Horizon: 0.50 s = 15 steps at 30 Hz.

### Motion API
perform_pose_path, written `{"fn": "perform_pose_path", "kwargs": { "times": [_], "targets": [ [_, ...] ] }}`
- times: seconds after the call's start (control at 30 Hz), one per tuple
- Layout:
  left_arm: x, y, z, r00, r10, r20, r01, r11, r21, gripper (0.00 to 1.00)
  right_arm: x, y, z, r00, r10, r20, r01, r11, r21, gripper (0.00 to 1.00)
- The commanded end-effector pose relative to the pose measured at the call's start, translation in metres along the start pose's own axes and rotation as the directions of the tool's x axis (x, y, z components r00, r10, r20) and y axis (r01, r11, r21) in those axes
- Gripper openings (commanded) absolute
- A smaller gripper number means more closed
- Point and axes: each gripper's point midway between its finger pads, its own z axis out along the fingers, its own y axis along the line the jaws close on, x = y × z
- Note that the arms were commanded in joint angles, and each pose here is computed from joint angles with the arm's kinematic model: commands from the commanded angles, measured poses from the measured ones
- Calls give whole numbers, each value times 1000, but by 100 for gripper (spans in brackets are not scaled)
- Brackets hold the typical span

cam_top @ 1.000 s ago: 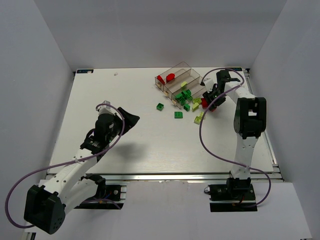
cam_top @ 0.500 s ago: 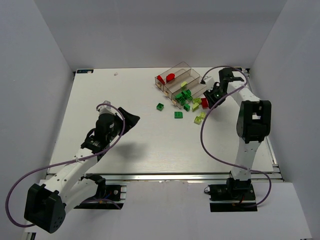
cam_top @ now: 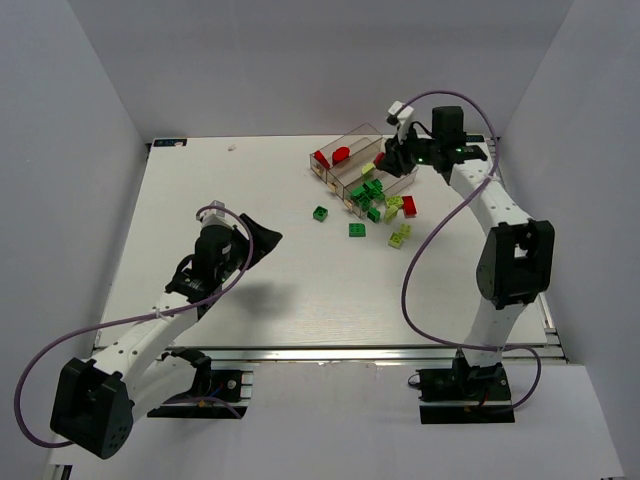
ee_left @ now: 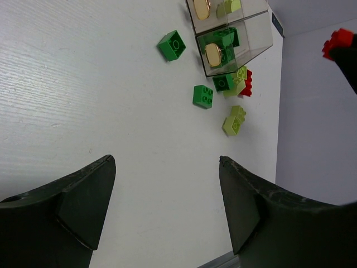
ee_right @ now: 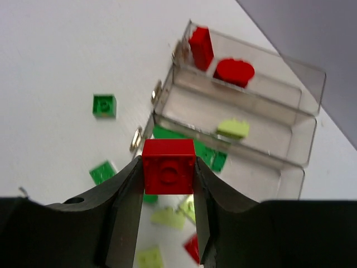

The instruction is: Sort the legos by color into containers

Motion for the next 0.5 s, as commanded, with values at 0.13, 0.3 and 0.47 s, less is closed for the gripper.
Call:
{"fn": "perform_pose_path", "kwargs": {
  "times": [0.13, 0.3, 0.47],
  "targets": [
    [-5, -6, -2, 1000, 1, 8, -2, 1000, 15, 84, -64, -46, 73, 967, 44, 251, -56, 998, 42, 0],
    [-5, -3, -5, 1000, -5, 13, 5, 1000, 1, 84, -71, -74, 111, 946, 66, 316, -99, 991, 90, 0],
    [-5, 0, -9, 1000, -17, 18, 17, 1000, -8, 84, -73, -94, 133, 931, 16, 365, -83, 982, 170, 0]
  ]
}}
